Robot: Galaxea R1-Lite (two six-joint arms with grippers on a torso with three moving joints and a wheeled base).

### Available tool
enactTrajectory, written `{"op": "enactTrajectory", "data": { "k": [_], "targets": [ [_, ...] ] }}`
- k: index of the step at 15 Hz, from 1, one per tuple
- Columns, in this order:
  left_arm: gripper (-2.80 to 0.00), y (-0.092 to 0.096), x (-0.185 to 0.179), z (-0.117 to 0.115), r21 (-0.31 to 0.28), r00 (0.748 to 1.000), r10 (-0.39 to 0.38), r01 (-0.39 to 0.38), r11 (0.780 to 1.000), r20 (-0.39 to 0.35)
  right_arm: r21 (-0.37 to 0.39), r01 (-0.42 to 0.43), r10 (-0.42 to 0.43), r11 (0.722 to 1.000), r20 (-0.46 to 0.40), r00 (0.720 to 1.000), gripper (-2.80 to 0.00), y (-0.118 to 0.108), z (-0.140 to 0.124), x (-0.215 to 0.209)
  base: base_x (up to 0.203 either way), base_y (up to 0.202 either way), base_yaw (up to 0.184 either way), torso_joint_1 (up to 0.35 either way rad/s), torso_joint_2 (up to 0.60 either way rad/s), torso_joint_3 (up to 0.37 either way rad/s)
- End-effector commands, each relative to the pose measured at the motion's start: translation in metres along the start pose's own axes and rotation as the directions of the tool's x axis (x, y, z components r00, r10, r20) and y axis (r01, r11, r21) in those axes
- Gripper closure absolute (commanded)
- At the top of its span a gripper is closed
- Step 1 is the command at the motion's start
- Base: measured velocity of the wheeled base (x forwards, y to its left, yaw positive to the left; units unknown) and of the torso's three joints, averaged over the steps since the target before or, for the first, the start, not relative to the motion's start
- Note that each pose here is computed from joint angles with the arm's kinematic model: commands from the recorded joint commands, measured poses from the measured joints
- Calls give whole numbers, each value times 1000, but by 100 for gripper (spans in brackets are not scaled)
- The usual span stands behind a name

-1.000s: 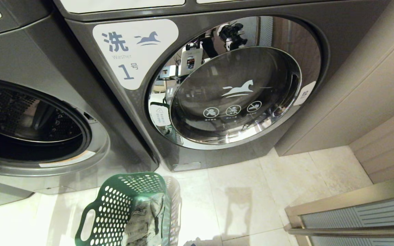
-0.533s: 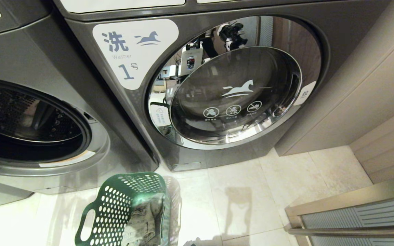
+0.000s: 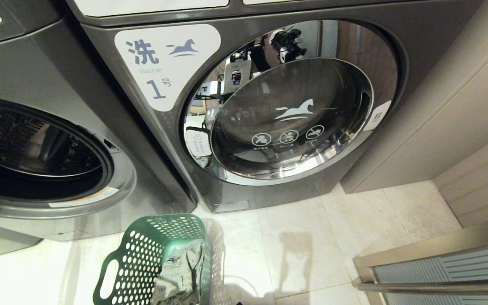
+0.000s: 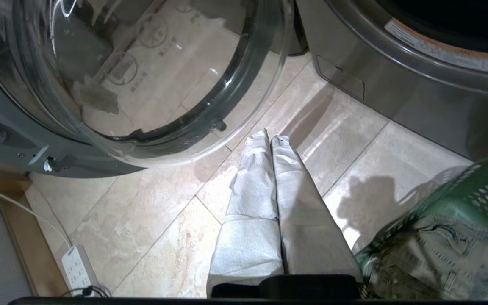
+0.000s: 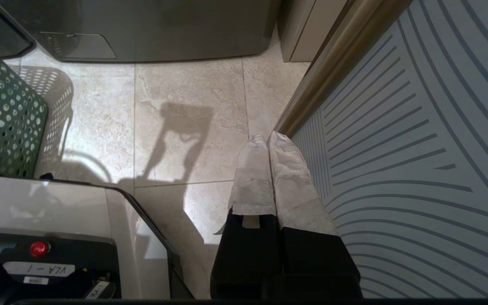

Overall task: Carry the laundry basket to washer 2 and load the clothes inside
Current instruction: Open the lid of the washing machine

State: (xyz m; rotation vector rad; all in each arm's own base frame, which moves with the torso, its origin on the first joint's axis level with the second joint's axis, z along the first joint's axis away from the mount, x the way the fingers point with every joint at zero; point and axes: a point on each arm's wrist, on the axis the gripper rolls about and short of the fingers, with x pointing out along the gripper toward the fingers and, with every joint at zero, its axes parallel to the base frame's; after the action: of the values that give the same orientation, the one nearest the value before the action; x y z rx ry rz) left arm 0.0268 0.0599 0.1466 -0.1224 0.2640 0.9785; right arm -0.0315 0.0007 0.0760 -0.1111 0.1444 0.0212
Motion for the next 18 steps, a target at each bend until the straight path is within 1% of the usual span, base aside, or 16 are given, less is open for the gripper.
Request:
{"op": "enactTrajectory", "data": {
  "k": [1,4,5,6,7,8,9,10,11,12,13,14,15,16,17,18],
  "targets": [
    [0,-9,-25,-25,48,994,-16,11,999,109,0,-1,1,1000,-2,1000,0,0,0,0,0,0,0,0,0,0],
    [0,-15,-39,-55,80,989,-35,24,996,142,0,-1,1,1000,-2,1000,0,0,0,0,0,0,0,0,0,0],
    [0,-16,-42,-60,90,988,-81,70,993,130,-2,-1,1,1000,-2,1000,0,0,0,0,0,0,0,0,0,0],
    [0,-17,-43,-61,110,978,-174,161,981,116,-1,-1,1,1000,-2,1000,0,0,0,0,0,0,0,0,0,0],
    [0,-19,-42,-62,137,947,-311,299,945,84,-2,-1,1,1000,-2,1000,0,0,0,0,0,0,0,0,0,0],
    [0,-20,-41,-62,160,900,-432,419,894,54,0,-1,1,1000,-2,1000,0,0,0,0,0,0,0,0,0,0],
    [0,-22,-41,-62,186,829,-559,546,817,22,0,-1,1,1000,-2,1000,0,0,0,0,0,0,0,0,0,0],
    [0,-23,-43,-63,213,739,-673,659,721,-8,-2,-1,1,1000,-2,1000,0,0,0,0,0,0,0,0,0,0],
    [0,-23,-44,-63,236,660,-750,734,637,-29,0,-1,1,1000,-2,1000,0,0,0,0,0,0,0,0,0,0],
    [0,-23,-46,-64,259,586,-809,789,557,-46,0,-1,1,1000,-2,1000,0,0,0,0,0,0,0,0,0,0],
    [0,-21,-49,-65,281,534,-844,820,499,-59,-2,-1,1,1000,-2,1000,0,0,0,0,0,0,0,0,0,0],
    [0,-17,-50,-66,299,523,-851,822,485,-58,-2,-1,1,1000,-2,1000,0,0,0,0,0,0,0,0,0,0],
    [0,-14,-49,-68,314,572,-819,786,532,-43,0,-1,1,1000,-2,1000,0,0,0,0,0,0,0,0,0,0],
    [0,-13,-46,-76,320,602,-796,767,556,-61,-2,-1,1,1000,-2,1000,0,0,0,0,0,0,0,0,0,0],
    [0,-13,-45,-79,322,595,-801,773,546,-69,0,-1,1,1000,-2,1000,0,0,0,0,0,0,0,0,0,0],
    [0,-11,-46,-80,324,588,-807,774,544,-50,-2,-1,1,1000,-2,1000,0,0,0,0,0,0,0,0,0,0]
  ]
}}
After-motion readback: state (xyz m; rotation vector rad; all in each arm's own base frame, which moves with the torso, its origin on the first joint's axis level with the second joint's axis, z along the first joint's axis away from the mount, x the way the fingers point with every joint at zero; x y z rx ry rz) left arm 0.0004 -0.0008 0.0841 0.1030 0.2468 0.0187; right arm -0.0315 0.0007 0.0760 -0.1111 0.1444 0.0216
